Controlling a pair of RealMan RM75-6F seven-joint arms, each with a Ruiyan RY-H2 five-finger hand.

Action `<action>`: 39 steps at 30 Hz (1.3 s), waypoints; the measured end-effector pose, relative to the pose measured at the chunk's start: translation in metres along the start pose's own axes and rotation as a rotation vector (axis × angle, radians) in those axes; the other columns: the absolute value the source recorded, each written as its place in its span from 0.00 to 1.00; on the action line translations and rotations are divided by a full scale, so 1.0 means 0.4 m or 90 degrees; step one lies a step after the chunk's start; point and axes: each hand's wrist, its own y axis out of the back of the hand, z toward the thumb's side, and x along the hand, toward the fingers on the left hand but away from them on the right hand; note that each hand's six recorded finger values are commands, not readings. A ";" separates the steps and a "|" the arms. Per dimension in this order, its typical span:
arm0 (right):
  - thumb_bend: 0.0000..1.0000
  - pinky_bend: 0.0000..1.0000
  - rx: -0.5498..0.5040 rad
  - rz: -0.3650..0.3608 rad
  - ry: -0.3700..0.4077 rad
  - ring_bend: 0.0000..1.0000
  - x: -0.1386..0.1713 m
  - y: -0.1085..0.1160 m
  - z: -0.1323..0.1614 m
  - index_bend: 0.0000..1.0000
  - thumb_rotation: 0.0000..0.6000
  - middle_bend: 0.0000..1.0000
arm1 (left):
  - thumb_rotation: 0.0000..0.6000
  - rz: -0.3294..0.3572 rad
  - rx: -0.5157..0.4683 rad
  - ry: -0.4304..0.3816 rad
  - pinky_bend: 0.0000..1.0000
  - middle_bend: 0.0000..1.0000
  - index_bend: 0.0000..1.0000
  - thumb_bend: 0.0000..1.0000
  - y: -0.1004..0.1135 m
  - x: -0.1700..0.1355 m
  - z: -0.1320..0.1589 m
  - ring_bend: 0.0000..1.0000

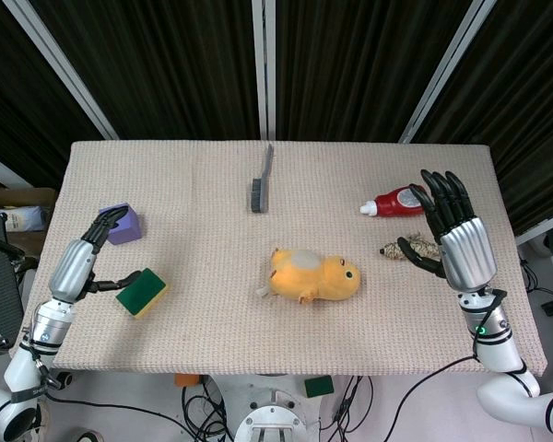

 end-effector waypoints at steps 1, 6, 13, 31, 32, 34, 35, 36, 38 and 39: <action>0.30 0.00 0.000 0.002 0.000 0.00 0.002 -0.002 0.000 0.00 1.00 0.00 | 1.00 0.000 0.000 0.002 0.22 0.06 0.07 0.17 0.000 -0.001 -0.002 0.05; 0.30 0.00 0.003 0.022 0.002 0.00 0.007 -0.017 0.002 0.00 1.00 0.00 | 1.00 0.002 0.006 0.009 0.22 0.06 0.07 0.17 -0.002 -0.009 -0.012 0.05; 0.30 0.00 0.007 0.043 0.010 0.00 -0.003 -0.028 0.019 0.00 1.00 0.00 | 1.00 0.008 0.046 0.019 0.22 0.06 0.07 0.17 0.010 -0.022 -0.022 0.05; 0.32 0.00 0.045 0.239 0.118 0.00 -0.198 -0.120 0.275 0.04 1.00 0.15 | 1.00 0.024 0.057 0.046 0.22 0.06 0.07 0.18 0.032 -0.021 -0.049 0.05; 0.32 0.00 0.042 0.254 0.119 0.00 -0.206 -0.128 0.286 0.05 1.00 0.15 | 1.00 0.027 0.061 0.049 0.22 0.06 0.07 0.17 0.035 -0.021 -0.052 0.05; 0.32 0.00 0.034 0.292 0.120 0.00 -0.221 -0.147 0.305 0.07 1.00 0.15 | 1.00 0.036 0.068 0.059 0.22 0.06 0.07 0.18 0.041 -0.021 -0.059 0.05; 0.32 0.00 0.030 0.308 0.118 0.00 -0.226 -0.156 0.311 0.08 1.00 0.15 | 1.00 0.039 0.068 0.062 0.22 0.06 0.07 0.18 0.044 -0.021 -0.062 0.05; 0.32 0.00 0.025 0.331 0.115 0.00 -0.233 -0.167 0.319 0.09 1.00 0.15 | 1.00 0.041 0.069 0.065 0.22 0.06 0.07 0.18 0.046 -0.021 -0.065 0.05; 0.32 0.00 0.019 0.363 0.111 0.00 -0.245 -0.185 0.331 0.12 1.00 0.16 | 1.00 0.043 0.071 0.069 0.22 0.06 0.07 0.18 0.049 -0.022 -0.068 0.05; 0.32 0.00 0.016 0.384 0.108 0.00 -0.252 -0.196 0.340 0.14 1.00 0.17 | 1.00 0.044 0.074 0.071 0.22 0.06 0.07 0.18 0.051 -0.023 -0.071 0.05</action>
